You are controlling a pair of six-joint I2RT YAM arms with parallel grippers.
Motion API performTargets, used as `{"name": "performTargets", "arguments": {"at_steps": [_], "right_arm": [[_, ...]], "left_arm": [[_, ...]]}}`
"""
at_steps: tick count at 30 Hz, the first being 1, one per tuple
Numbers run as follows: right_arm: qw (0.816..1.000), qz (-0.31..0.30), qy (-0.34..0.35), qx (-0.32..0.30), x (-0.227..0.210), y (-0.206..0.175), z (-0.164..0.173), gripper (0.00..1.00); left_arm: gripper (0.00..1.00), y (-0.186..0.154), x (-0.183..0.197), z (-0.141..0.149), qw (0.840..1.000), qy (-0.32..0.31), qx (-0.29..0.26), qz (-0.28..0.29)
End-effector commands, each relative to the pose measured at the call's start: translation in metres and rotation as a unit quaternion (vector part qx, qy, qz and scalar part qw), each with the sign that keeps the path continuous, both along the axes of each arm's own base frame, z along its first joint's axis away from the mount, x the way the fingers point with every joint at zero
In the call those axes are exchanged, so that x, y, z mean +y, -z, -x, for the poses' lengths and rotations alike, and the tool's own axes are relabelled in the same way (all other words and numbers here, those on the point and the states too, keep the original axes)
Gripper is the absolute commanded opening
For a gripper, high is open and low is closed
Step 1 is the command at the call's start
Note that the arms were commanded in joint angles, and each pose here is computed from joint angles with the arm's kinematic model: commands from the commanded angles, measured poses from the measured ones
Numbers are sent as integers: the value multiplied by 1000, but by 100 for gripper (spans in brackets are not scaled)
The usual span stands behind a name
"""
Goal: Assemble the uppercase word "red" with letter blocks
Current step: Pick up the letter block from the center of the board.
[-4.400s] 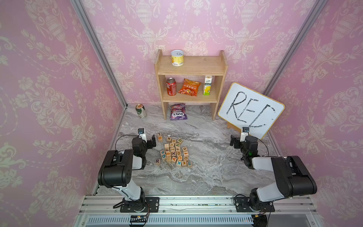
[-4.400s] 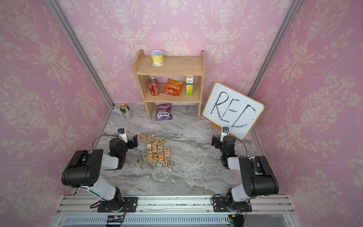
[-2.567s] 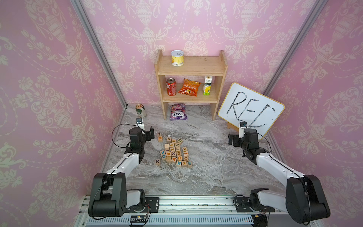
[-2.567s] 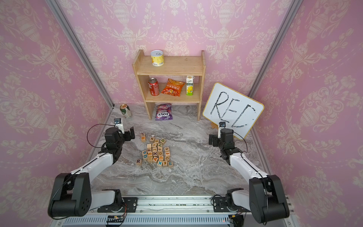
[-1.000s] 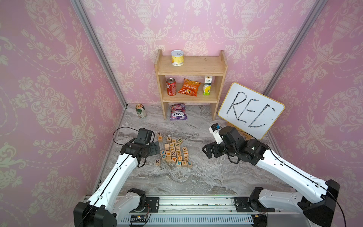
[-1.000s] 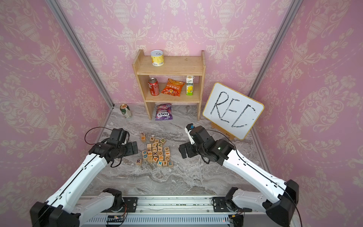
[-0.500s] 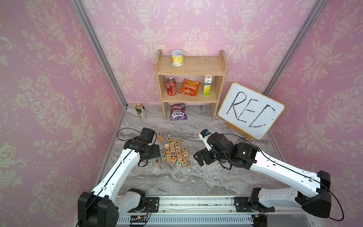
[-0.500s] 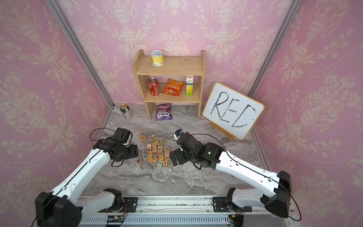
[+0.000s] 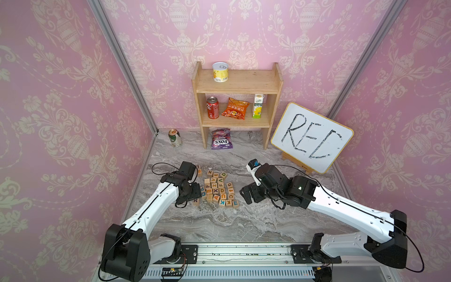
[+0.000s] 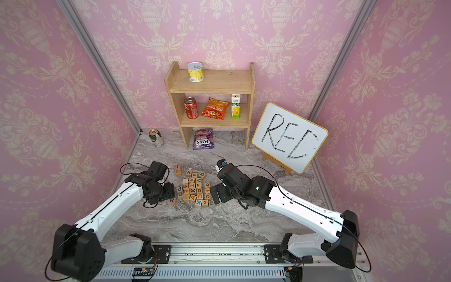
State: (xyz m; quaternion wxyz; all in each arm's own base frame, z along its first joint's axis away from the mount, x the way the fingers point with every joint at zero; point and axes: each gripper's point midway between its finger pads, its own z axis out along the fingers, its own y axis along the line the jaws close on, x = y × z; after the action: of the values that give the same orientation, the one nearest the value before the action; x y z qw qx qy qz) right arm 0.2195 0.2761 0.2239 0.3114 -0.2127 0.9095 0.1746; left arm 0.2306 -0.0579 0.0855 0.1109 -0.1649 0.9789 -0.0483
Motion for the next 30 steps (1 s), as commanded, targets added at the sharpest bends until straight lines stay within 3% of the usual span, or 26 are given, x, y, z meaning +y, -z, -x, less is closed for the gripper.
{"name": "performTargets", "arguments": {"at_steps": [1, 8, 15, 24, 30], "right_arm": [[1000, 4, 8, -10, 2, -3, -4, 100], [1000, 20, 5, -11, 5, 1, -9, 100], [999, 42, 12, -18, 5, 4, -17, 100], [999, 46, 15, -17, 7, 9, -20, 100], [998, 54, 17, -19, 7, 12, -22, 100]], "left_arm": [[66, 9, -2, -1, 1000, -16, -3, 8], [69, 28, 0, -1, 1000, -16, 11, -5], [58, 44, -2, -5, 999, -17, 27, -6], [63, 58, -6, -9, 999, -2, 46, -4], [52, 65, -7, -9, 998, 5, 56, -6]]}}
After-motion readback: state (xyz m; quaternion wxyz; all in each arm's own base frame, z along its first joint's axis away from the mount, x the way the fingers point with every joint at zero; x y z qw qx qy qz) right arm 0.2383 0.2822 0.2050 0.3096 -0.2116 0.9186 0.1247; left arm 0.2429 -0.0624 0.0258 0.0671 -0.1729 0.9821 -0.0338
